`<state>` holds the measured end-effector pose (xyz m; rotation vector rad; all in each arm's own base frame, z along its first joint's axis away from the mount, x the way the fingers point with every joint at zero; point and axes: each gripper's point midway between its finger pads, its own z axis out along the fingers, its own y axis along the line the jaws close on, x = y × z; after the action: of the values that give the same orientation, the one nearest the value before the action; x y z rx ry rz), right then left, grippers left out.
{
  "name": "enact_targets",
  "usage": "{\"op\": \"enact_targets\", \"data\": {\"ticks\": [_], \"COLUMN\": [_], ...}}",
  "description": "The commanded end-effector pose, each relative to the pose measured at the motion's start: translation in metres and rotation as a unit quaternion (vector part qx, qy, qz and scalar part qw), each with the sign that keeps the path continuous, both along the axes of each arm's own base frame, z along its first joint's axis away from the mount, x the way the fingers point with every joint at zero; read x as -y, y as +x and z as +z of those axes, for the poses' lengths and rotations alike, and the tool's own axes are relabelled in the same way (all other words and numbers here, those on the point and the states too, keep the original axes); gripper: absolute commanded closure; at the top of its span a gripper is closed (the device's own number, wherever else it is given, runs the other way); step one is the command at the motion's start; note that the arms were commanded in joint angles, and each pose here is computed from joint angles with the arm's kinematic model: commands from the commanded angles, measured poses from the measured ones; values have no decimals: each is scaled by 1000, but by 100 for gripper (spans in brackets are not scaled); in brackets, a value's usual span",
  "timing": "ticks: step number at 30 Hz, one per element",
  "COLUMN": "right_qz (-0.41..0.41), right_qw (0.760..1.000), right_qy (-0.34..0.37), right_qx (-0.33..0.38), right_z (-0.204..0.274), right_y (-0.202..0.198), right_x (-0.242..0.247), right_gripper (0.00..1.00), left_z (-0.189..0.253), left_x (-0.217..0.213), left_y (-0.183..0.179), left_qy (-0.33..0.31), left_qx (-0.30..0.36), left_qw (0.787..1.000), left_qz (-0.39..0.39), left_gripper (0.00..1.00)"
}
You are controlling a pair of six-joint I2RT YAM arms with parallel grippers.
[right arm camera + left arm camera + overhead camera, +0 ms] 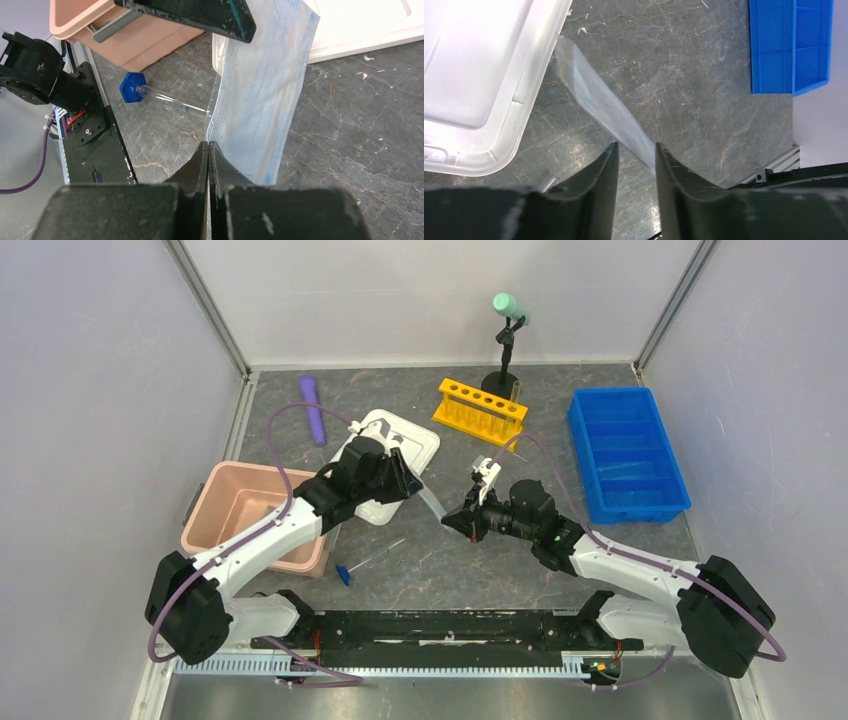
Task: Organize the chemistry lab equipment
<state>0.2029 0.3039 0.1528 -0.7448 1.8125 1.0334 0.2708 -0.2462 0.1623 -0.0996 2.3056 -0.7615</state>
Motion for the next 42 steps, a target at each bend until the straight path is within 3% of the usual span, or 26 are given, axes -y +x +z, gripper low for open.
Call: {"op": "enact_targets", "data": {"ticks": [1, 5, 10, 15, 20, 21, 31, 37, 42], "right_qz": [-1, 5, 3, -3, -22, -23, -46, -35, -27], "right_qw": [1000, 1000, 1000, 1000, 1000, 1000, 999, 998, 998], "right_qy": [13, 3, -1, 2, -3, -4, -27, -50, -60], "right_qx": [11, 6, 9, 11, 17, 18, 11, -5, -20], "right_z": [3, -3, -5, -1, 2, 2, -6, -19, -32], "right_y": [0, 0, 1, 2, 4, 4, 11, 14, 14], "right_x": [-4, -5, -4, -2, 4, 5, 11, 5, 0], "right_gripper": [100, 94, 84, 53, 6, 2, 2, 2, 2], "left_z": [17, 23, 31, 48, 77, 82, 142, 158, 151], "left_x": [8, 7, 2, -14, -36, -42, -140, -215, -251], "left_y": [6, 5, 3, 7, 10, 9, -5, -28, -45], "left_qy": [-30, -30, -18, 1, 26, 35, 137, 231, 274], "left_qx": [19, 26, 35, 62, 106, 112, 199, 204, 200], "left_qw": [999, 999, 999, 998, 993, 992, 951, 898, 864], "left_qz": [0, -4, -8, 19, 47, 54, 195, 313, 371], "left_gripper": [69, 97, 98, 98, 98, 98, 98, 98, 98]}}
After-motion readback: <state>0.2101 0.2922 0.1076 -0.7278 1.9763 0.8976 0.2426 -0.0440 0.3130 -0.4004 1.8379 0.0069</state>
